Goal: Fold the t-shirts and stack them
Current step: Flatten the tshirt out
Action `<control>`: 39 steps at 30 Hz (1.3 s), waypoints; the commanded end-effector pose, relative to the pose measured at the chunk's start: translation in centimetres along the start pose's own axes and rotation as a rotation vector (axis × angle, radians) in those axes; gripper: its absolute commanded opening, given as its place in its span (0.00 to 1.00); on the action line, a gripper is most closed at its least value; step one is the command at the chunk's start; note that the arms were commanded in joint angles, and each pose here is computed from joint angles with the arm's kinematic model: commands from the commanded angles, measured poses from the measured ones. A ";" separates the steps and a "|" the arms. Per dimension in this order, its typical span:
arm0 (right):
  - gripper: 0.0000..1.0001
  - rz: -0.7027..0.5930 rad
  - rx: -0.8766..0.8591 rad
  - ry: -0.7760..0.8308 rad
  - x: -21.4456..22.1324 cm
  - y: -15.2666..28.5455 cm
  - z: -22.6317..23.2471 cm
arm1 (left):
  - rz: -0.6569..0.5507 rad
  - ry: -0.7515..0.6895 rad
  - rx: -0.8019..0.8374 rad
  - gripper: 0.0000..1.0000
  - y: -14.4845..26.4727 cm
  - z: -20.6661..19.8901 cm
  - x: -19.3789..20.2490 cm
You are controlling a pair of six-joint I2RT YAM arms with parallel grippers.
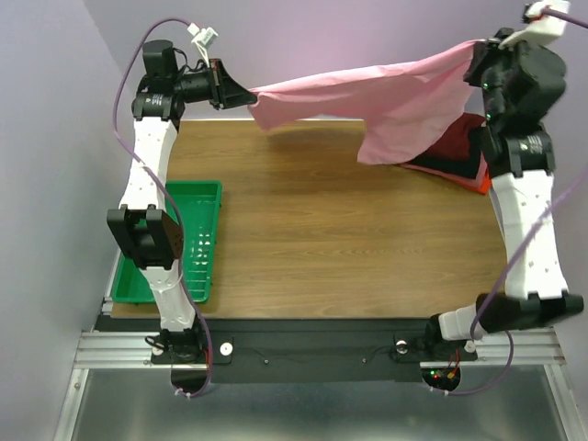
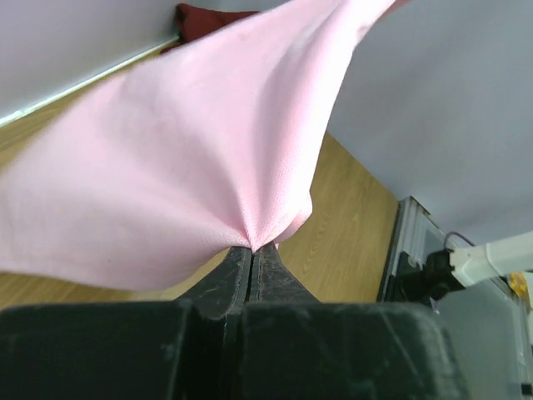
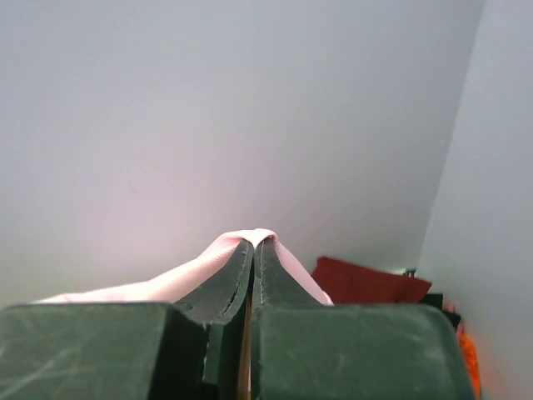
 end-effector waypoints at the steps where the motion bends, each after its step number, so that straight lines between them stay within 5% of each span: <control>1: 0.00 -0.212 -0.111 -0.037 -8.4 6.3 1.8 | -0.091 -0.244 0.175 0.00 4.0 -9.2 -6.0; 7: 0.00 -0.372 -0.139 -0.042 -14.7 13.4 2.0 | -0.135 -0.294 0.361 0.00 7.3 -17.3 -7.1; 9: 0.00 -0.433 -0.149 -0.048 -16.9 16.1 2.0 | -0.167 -0.455 0.391 0.00 9.0 -20.6 -7.5; 11: 0.00 -0.507 -0.169 -0.058 -19.4 19.2 2.2 | -0.162 -0.407 0.393 0.00 10.2 -22.1 -7.0; 20: 0.00 -0.574 -0.207 -0.114 -21.9 21.8 2.7 | -0.147 -0.348 0.388 0.00 10.6 -22.9 -5.0; 27: 0.00 -0.301 -0.113 -0.176 -12.0 10.3 2.0 | -0.092 -0.092 0.370 0.00 8.1 -16.8 0.2; 31: 0.00 -0.027 -0.026 -0.191 0.2 1.6 0.3 | -0.044 0.093 0.362 0.00 5.6 -10.7 5.0; 34: 0.00 0.217 0.054 -0.170 12.5 -4.6 -2.0 | -0.009 0.285 0.345 0.33 2.8 -2.8 11.2; 35: 0.00 0.264 0.059 -0.154 15.1 -6.0 -2.4 | -0.021 0.323 0.333 0.53 2.6 -1.0 12.2; 36: 0.03 0.395 0.092 -0.135 22.5 -8.6 -4.0 | -0.047 0.323 0.348 0.82 3.0 -0.7 12.3; 37: 0.39 0.420 0.044 -0.148 23.2 -10.2 -3.1 | -0.069 0.392 0.342 0.99 2.9 3.5 13.6; 39: 0.63 0.560 0.073 -0.170 30.7 -12.4 -4.5 | -0.112 0.455 0.337 0.99 3.7 6.0 12.9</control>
Point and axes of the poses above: each gripper's point midway between its finger pads, its own y axis back along the fingers, its own z axis along the line the jaws close on, x = y × z, the point moved 3 cm from there along y, back along the fingers, and after that the axes turned 14 degrees about -y, right-handed, at the moved point
